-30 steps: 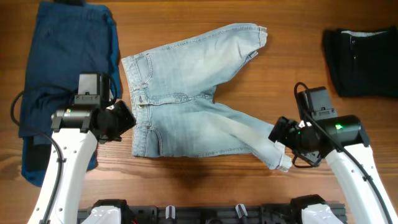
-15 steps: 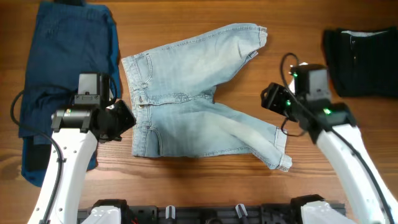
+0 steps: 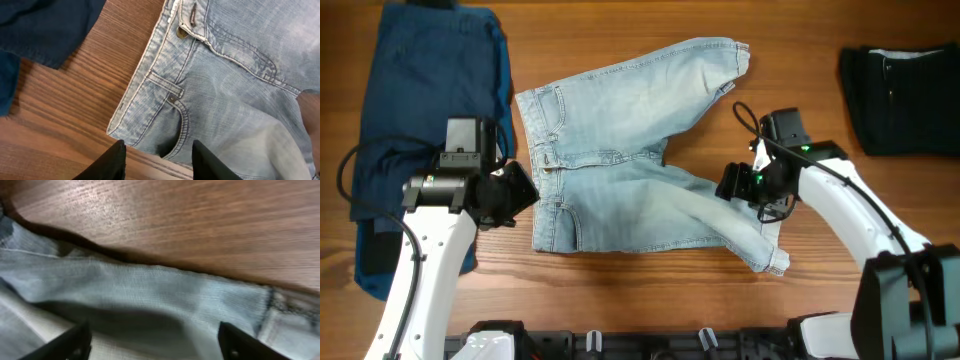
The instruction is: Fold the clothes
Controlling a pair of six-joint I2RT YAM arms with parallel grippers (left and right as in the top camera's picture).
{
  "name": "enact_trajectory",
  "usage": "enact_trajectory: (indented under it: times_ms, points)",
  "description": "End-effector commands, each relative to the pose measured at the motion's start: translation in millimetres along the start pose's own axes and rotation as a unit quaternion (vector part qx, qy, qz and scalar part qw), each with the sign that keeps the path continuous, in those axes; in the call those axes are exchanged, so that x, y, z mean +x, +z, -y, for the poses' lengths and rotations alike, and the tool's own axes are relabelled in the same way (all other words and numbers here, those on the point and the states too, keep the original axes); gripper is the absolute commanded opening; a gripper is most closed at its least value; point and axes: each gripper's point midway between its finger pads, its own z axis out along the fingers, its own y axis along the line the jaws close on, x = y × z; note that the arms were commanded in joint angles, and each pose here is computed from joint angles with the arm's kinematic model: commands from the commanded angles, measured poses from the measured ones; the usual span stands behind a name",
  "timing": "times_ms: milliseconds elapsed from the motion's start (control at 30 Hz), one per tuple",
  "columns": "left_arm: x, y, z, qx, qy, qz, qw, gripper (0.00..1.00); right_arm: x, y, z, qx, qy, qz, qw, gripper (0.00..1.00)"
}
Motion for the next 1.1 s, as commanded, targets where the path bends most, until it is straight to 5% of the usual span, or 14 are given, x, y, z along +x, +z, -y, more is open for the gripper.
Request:
enact_trajectory:
  times_ms: [0,267,500,833,1067]
  points:
    - [-2.7,-2.8,3.5,0.004,0.006,0.004,1.0,0.43,19.7,22.8,1.9,-0.007,-0.012,-0.035,0.999,0.75]
    - [-4.2,-2.9,4.5,0.006,0.006,0.007,1.0,0.43,42.9,51.0,20.7,0.055,-0.01,-0.022,0.998,0.72]
    - [-4.3,-2.9,4.5,0.006,0.006,0.008,1.0,0.43,-6.2,49.0,36.4,0.112,0.007,0.103,0.988,0.67]
    - [-4.3,-2.9,4.5,0.006,0.003,0.008,1.0,0.43,-2.1,96.5,55.6,0.142,0.012,0.067,0.988,0.66]
    - [-6.3,-2.9,6.0,0.009,0.004,0.012,1.0,0.43,-60.5,101.1,73.9,0.122,0.067,0.165,0.976,0.64]
